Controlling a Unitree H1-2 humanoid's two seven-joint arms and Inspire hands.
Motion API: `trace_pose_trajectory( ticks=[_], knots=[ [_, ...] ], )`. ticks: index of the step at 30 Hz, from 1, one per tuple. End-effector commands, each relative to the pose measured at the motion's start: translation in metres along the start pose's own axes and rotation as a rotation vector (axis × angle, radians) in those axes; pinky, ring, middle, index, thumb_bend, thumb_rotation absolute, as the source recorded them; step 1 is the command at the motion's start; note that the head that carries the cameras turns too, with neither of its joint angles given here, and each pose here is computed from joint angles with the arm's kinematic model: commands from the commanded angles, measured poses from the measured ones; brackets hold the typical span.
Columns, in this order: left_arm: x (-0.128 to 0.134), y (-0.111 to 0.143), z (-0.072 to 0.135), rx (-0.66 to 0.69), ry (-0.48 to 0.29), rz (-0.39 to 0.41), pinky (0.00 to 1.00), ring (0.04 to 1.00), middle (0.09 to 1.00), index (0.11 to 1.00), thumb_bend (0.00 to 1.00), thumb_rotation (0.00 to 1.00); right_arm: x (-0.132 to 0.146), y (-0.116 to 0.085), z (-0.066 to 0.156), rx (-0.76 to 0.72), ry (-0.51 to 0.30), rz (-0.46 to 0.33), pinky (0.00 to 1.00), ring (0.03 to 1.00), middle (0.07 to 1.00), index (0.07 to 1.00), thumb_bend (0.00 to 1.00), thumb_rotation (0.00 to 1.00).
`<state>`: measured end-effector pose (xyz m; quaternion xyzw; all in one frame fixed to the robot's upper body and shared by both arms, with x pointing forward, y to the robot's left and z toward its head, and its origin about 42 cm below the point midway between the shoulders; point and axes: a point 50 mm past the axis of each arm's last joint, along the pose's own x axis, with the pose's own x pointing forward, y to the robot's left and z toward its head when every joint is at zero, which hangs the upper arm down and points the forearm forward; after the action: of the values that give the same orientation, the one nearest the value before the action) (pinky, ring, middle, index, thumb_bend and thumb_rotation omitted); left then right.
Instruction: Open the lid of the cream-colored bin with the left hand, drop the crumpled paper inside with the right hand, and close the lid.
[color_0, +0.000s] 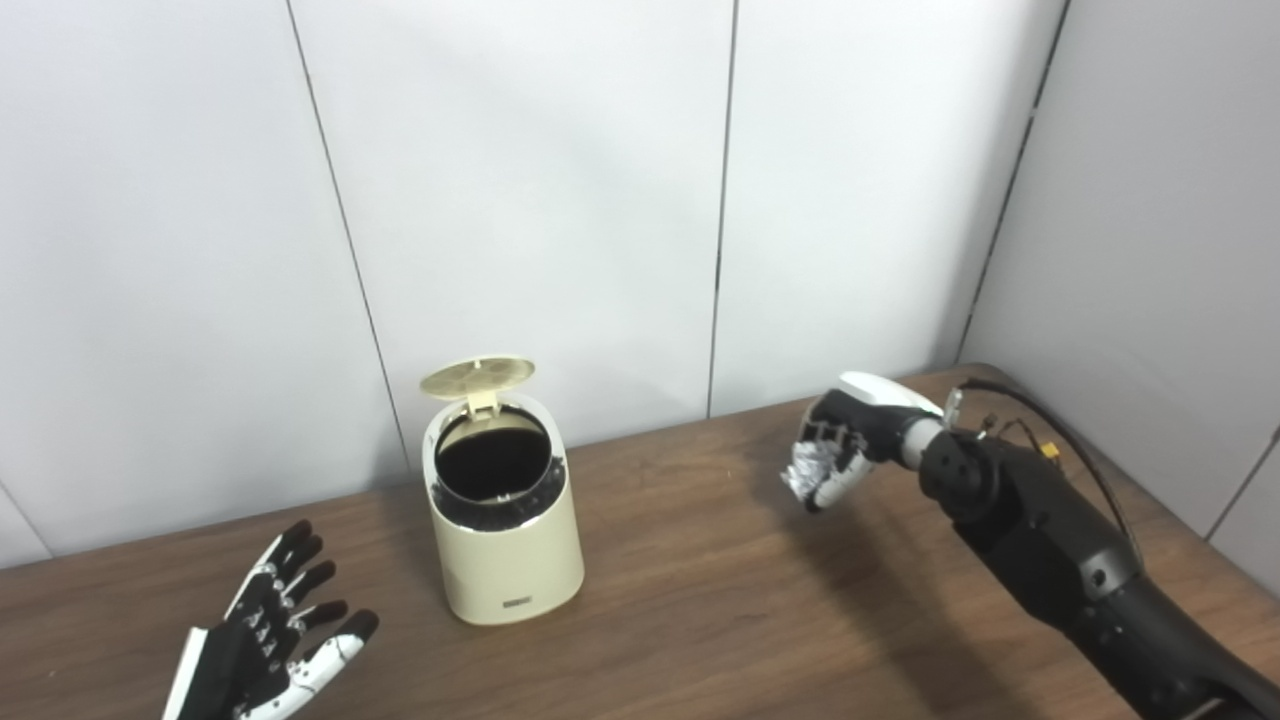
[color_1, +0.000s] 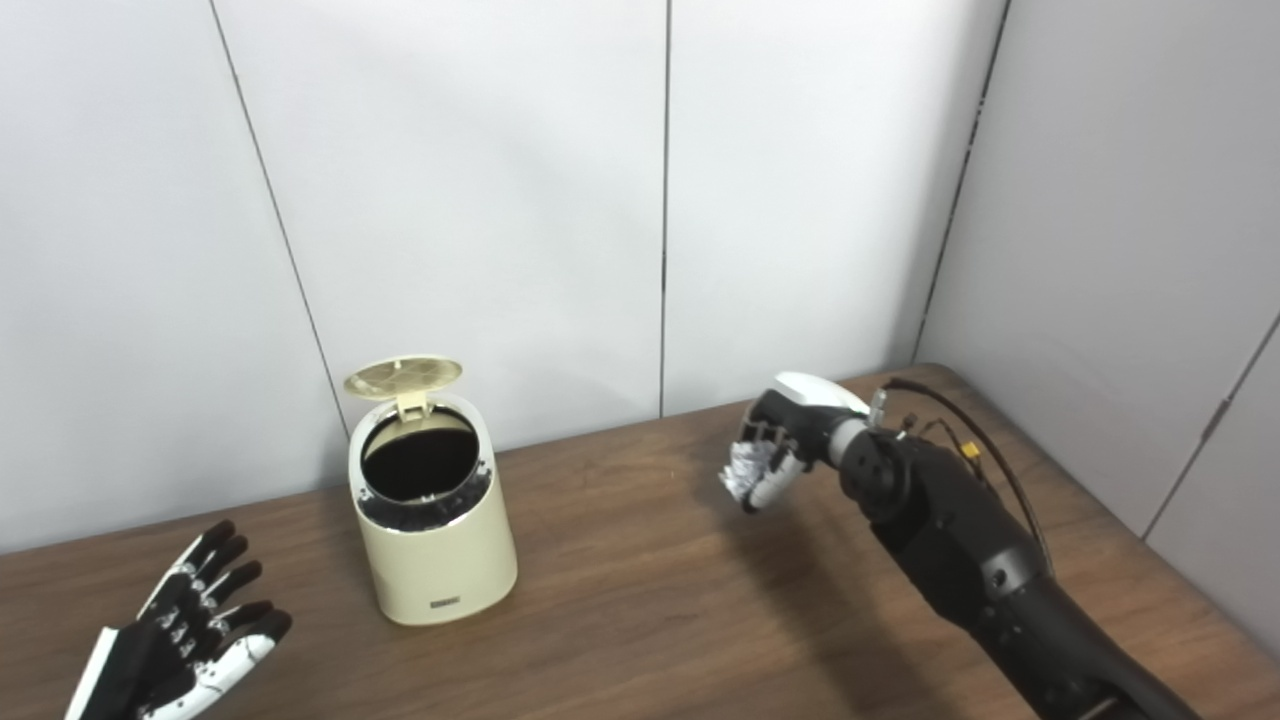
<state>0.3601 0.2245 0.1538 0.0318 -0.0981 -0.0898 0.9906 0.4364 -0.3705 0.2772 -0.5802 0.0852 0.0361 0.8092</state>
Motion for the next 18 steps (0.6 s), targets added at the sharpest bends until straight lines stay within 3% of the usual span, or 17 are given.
trace_pose_trajectory(
  ticks=[1, 5, 8, 18],
  knots=[
    [0.009, 0.002, 0.013, 0.017, -0.068, -0.008, 0.75, 0.869, 0.92, 0.962, 0.71, 0.19, -0.011, -0.055, 0.025, -0.017, -0.11, -0.143, 0.35, 0.394, 0.517, 0.505, 0.51, 0.0],
    [0.011, -0.001, 0.01, 0.004, -0.059, -0.01, 0.77, 0.874, 0.922, 0.962, 0.72, 0.19, -0.021, -0.074, 0.052, -0.024, -0.155, -0.161, 0.36, 0.407, 0.509, 0.497, 0.52, 0.0],
    [0.013, -0.005, 0.008, 0.003, -0.057, -0.014, 0.77, 0.873, 0.926, 0.961, 0.72, 0.19, -0.027, -0.081, 0.071, -0.047, -0.189, -0.181, 0.42, 0.44, 0.519, 0.463, 0.52, 0.0],
    [0.021, -0.018, 0.003, 0.025, -0.067, -0.011, 0.74, 0.854, 0.91, 0.947, 0.78, 0.21, -0.035, -0.075, 0.103, 0.013, -0.282, -0.226, 0.42, 0.437, 0.506, 0.487, 0.52, 0.0]
  ],
)
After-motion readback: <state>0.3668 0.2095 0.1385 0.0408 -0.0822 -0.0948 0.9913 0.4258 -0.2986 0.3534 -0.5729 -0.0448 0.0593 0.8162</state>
